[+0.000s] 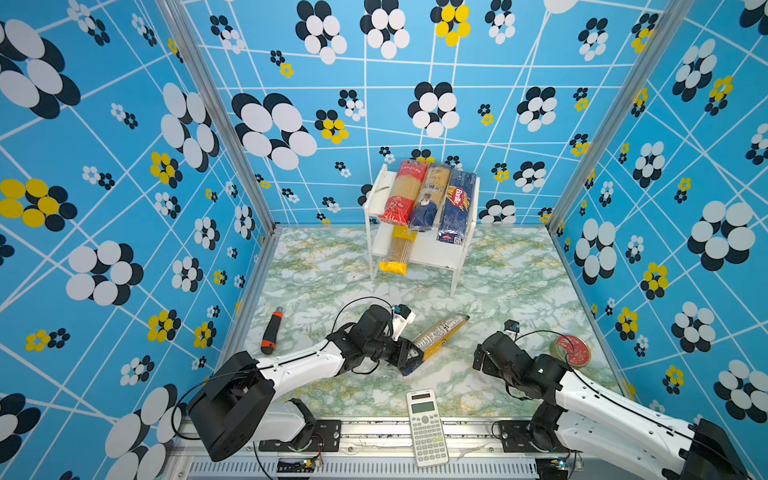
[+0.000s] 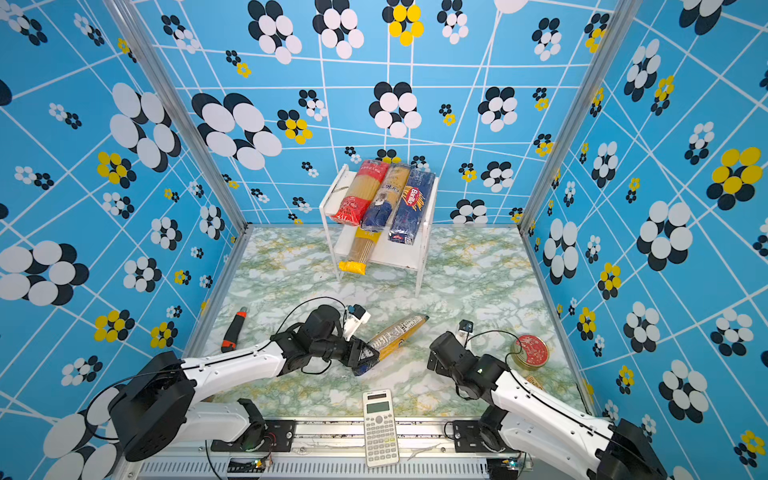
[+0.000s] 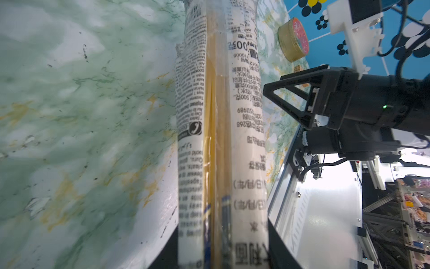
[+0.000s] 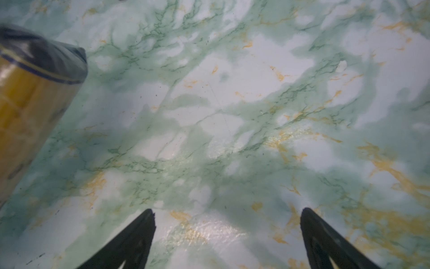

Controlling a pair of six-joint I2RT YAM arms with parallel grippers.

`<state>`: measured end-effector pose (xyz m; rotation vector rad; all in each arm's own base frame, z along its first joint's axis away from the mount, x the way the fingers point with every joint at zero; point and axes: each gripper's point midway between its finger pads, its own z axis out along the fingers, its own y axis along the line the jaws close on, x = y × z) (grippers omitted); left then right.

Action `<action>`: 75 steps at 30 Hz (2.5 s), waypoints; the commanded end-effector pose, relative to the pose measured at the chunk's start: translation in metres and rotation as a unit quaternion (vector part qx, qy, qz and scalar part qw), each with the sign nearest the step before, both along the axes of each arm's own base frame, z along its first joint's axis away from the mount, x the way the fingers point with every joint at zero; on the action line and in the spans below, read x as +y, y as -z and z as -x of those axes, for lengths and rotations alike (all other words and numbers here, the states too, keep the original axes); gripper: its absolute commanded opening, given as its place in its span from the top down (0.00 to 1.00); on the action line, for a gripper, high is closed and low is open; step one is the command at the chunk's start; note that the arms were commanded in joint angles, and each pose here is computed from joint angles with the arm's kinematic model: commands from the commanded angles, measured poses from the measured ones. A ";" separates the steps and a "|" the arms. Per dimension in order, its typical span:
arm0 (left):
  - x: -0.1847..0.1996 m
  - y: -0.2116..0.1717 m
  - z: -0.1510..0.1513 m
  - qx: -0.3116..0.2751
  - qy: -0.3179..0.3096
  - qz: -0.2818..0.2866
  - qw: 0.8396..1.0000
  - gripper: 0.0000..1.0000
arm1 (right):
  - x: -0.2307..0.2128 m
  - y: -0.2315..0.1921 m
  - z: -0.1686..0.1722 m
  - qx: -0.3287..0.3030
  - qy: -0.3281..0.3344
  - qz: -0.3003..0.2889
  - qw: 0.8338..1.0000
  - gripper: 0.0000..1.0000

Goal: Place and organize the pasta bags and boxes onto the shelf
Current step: 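Swing the clear spaghetti bag upright with the left gripper toward the shelf, then carry the upright clear bag with the left gripper into the shelf's lower tier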

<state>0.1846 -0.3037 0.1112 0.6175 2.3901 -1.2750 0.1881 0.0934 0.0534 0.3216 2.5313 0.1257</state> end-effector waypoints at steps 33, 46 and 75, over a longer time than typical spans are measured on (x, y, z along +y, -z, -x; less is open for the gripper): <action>0.045 -0.175 -0.061 -0.061 -0.207 0.216 0.952 1.00 | 0.002 0.001 -0.007 0.004 0.001 0.011 1.000 0.01; 0.035 -0.213 -0.080 -0.071 -0.216 0.265 0.937 1.00 | 0.002 0.005 -0.005 0.005 -0.001 0.008 1.000 0.01; 0.002 -0.251 -0.131 -0.080 -0.224 0.331 0.913 1.00 | -0.005 0.005 -0.001 0.000 0.003 0.006 1.000 0.01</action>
